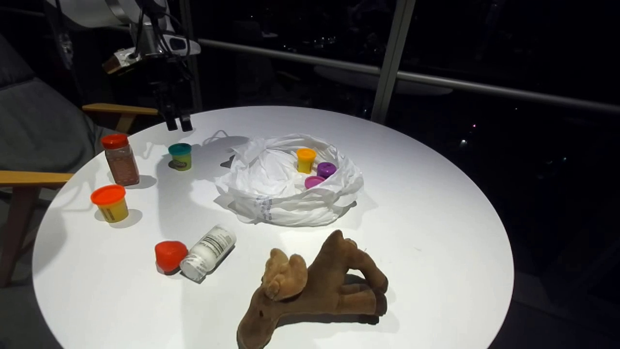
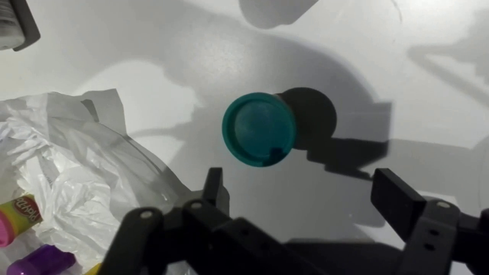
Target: Put the things on the table in the plastic bag
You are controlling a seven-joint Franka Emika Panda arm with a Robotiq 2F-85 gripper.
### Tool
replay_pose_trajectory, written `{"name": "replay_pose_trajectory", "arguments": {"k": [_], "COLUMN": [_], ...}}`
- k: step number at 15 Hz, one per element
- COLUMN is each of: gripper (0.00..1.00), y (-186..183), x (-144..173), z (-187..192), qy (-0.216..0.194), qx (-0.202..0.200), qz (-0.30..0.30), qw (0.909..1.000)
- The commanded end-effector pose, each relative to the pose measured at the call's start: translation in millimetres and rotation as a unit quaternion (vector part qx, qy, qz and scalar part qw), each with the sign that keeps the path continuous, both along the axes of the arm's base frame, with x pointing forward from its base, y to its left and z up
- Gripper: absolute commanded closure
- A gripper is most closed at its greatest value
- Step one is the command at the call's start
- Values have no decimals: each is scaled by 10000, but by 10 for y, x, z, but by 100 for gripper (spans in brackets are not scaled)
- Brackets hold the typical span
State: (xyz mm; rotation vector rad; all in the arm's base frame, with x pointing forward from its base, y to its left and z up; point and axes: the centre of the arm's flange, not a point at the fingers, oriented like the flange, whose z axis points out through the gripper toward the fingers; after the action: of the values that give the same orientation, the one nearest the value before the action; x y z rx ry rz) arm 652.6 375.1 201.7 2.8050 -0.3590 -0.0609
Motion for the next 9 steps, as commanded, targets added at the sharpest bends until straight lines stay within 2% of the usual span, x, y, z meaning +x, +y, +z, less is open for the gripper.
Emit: {"name": "replay_pose_trajectory", "arguments": {"k": [1,5,9], "gripper": [0,0,0], "y": [-219,-372,-537], "x": [-147,-148,-145], "z": [-11,-118,-213], "qy": [-307,-305,-181], "qx": [-279,-80,383], "qz": [-156,-126,-106], "qw": [9990,9994,9990]}}
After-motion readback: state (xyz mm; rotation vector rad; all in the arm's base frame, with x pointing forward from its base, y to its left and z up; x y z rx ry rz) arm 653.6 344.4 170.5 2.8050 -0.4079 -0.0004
